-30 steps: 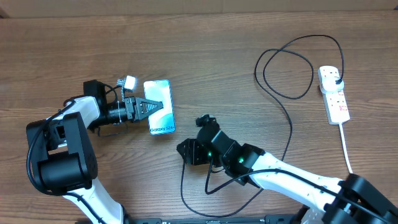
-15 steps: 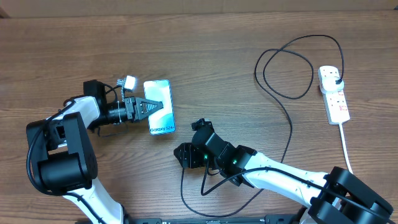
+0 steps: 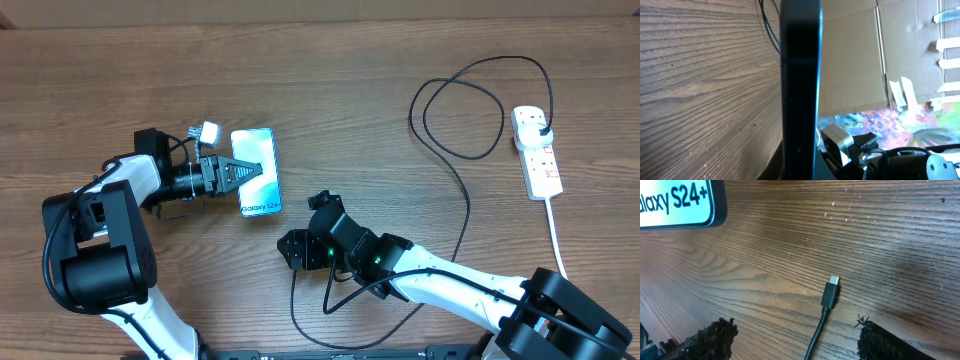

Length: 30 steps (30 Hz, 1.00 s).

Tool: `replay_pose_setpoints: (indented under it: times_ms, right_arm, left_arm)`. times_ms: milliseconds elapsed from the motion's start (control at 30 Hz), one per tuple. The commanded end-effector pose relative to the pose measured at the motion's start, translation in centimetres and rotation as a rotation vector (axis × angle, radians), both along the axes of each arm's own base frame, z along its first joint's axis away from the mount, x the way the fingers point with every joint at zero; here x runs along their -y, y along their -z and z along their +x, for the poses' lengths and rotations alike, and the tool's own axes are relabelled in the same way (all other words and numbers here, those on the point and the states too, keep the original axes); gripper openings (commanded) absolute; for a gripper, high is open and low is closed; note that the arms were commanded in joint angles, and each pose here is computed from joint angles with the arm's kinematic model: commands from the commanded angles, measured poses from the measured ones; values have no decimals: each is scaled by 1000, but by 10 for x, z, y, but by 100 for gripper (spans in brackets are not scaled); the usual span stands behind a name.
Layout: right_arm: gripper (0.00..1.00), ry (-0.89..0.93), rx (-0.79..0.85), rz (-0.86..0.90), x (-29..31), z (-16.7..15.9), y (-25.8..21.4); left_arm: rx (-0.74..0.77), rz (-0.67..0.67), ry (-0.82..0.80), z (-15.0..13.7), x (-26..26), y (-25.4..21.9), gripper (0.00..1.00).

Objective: Plug charger to phone and switch on socket
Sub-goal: 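Lower the right gripper over the black USB-C plug and align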

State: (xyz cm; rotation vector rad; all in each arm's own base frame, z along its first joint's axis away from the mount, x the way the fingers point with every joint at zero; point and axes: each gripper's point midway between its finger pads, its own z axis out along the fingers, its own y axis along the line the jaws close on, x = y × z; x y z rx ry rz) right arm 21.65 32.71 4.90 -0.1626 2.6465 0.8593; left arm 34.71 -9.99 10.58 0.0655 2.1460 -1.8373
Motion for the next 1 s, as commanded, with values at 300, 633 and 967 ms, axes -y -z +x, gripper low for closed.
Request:
replay_pose_setpoints:
  times_ms: [300,633,967]
  right_arm:
    - [82,3,7,0,-2,1,0]
    - [76,-24,-1,-70,-1,9,-17]
    - [81,17,-82,-159,10,22,-66]
  left_arm:
    - [18,-39,-5,2,-1,-14,4]
    - [19,-38,-5,2,-1,-14,4]
    - [21,-38,-5,2,-1,-14,4]
